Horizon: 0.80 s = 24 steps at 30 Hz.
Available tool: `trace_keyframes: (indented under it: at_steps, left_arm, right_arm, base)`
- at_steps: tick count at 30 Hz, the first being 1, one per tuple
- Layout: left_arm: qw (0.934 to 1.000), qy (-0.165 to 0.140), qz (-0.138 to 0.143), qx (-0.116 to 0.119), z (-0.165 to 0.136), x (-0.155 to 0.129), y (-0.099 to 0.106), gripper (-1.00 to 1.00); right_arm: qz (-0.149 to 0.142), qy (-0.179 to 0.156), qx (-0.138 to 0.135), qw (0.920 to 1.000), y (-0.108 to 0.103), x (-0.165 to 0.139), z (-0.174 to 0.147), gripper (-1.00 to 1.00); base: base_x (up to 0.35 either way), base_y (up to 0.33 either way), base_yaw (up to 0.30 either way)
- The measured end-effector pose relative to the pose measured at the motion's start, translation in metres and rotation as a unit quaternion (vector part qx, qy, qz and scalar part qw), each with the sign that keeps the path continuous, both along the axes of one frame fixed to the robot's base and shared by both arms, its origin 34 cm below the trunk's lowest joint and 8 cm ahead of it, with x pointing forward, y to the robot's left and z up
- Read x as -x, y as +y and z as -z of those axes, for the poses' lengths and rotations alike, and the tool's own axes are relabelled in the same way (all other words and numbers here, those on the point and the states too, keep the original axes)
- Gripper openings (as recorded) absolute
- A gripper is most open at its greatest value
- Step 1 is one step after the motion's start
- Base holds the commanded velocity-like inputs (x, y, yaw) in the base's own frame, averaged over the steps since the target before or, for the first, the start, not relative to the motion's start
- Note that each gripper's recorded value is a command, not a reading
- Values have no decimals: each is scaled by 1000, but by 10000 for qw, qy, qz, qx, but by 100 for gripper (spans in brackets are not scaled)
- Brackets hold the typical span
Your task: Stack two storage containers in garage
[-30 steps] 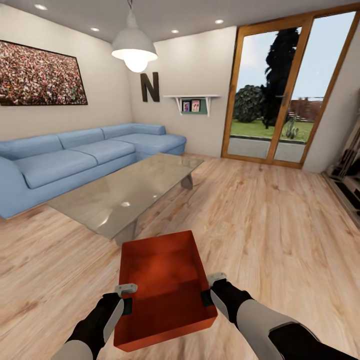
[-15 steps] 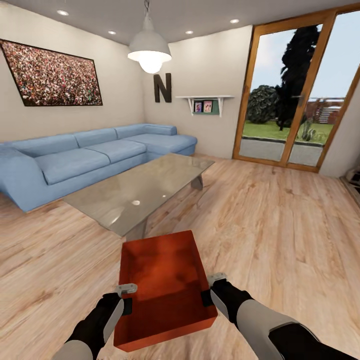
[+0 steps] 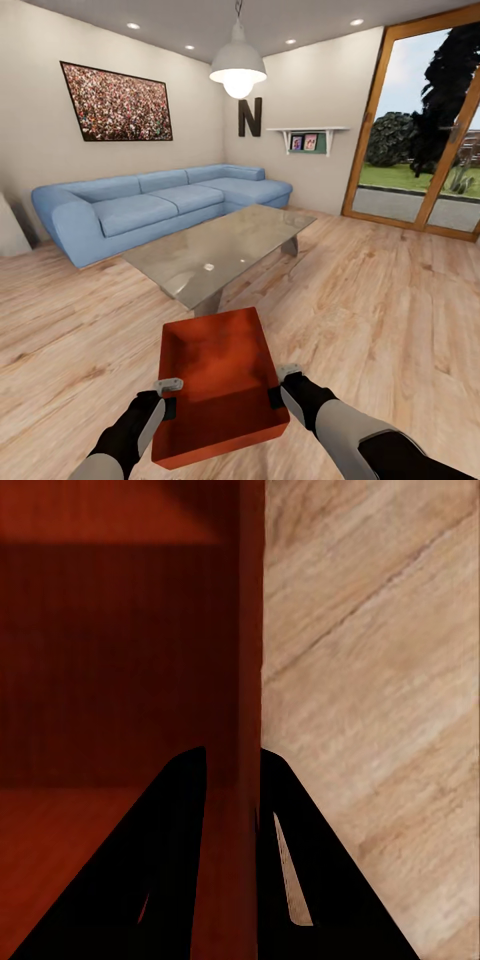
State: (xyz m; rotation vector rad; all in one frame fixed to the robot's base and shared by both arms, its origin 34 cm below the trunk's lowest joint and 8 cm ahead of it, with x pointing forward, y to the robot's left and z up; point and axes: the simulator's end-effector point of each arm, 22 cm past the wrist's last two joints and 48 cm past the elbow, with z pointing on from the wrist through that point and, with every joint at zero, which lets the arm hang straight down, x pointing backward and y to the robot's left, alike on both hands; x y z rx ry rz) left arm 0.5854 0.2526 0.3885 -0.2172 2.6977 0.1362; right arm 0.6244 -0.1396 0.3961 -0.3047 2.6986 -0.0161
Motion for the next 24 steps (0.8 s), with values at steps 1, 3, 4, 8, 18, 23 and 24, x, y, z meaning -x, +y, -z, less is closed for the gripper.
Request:
trace_keyframes:
  at_steps: [1, 3, 4, 8, 18, 23, 24]
  left_arm:
    - [10000, 0, 0, 0, 0, 0, 0, -100]
    - [10000, 0, 0, 0, 0, 0, 0, -100]
    - [10000, 0, -1, 0, 0, 0, 0, -100]
    - [10000, 0, 0, -1, 0, 0, 0, -100]
    - [10000, 0, -2, 1, 0, 0, 0, -100]
    - [10000, -5, -4, 4, 0, 0, 0, -100]
    - [10000, -8, -5, 4, -1, 0, 0, -100]
  right_arm:
    - [0, 0, 0, 10000, 0, 0, 0, -100]
    - [0, 0, 0, 10000, 0, 0, 0, -100]
    - [-1, 0, 0, 10000, 0, 0, 0, -100]
    - [0, 0, 0, 10000, 0, 0, 0, -100]
    - [0, 0, 0, 10000, 0, 0, 0, -100]
    - [0, -4, -2, 10000, 0, 0, 0, -100]
    - [1, -7, -3, 10000, 0, 0, -1, -100]
  base:
    - [0, 0, 289]
    - [0, 0, 289]
    - [0, 0, 290]
    - [0, 0, 290]
    - [0, 0, 290]
    - [0, 0, 290]
    - [0, 0, 290]
